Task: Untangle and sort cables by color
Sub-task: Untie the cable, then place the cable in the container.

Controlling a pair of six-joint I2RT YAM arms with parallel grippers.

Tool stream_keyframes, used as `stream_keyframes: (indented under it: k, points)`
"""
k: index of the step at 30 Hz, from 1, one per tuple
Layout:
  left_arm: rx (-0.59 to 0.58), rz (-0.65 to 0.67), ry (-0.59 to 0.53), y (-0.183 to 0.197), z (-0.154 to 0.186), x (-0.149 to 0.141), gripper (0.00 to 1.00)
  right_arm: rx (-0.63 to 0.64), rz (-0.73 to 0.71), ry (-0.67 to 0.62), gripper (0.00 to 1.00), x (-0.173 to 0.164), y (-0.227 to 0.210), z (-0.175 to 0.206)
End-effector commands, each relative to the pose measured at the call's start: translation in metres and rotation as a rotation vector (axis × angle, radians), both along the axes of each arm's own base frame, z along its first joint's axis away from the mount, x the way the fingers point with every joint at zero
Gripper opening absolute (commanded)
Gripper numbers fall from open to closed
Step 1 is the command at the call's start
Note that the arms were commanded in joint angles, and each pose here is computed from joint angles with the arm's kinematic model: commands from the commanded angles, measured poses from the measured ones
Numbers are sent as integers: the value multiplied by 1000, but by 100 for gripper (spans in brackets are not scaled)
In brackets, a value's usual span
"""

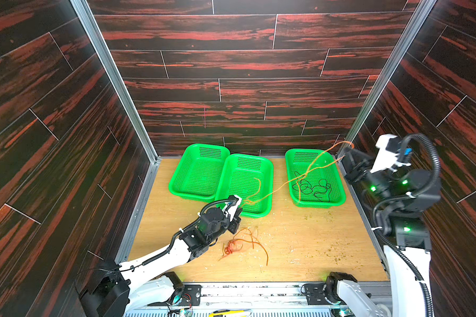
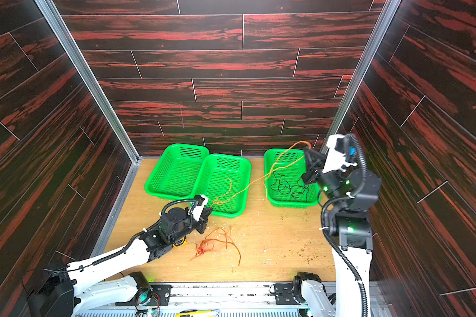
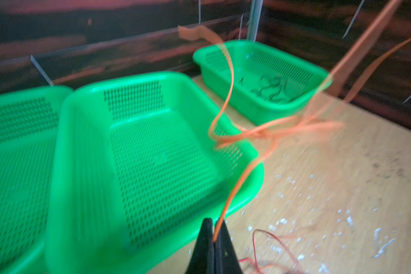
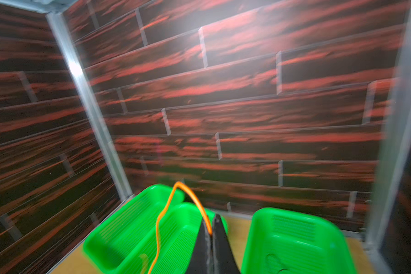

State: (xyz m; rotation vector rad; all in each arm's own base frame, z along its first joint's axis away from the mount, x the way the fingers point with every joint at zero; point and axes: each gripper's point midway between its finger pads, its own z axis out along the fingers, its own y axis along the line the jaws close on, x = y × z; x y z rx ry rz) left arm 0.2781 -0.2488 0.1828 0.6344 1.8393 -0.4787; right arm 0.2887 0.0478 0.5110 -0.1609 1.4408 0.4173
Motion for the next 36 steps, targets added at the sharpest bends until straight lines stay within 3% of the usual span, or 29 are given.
stream_keyframes:
  k: [1, 16, 21, 28, 36]
  points:
    - [9, 56, 16, 12, -9, 5, 0, -47, -91, 5, 0, 4, -15, 13]
    - [32, 76, 92, 13, -48, 17, 0, -150, -117, -88, 0, 22, -20, 94]
    - [-8, 21, 86, 3, -38, 13, 0, -177, 103, -93, 0, 28, 12, 94]
    - [-55, -158, 56, -19, -13, -7, 0, -146, 340, -76, 0, 42, 42, 89]
    - [-35, -303, 90, -30, -16, -32, 0, -196, 565, -109, 0, 55, 111, 76]
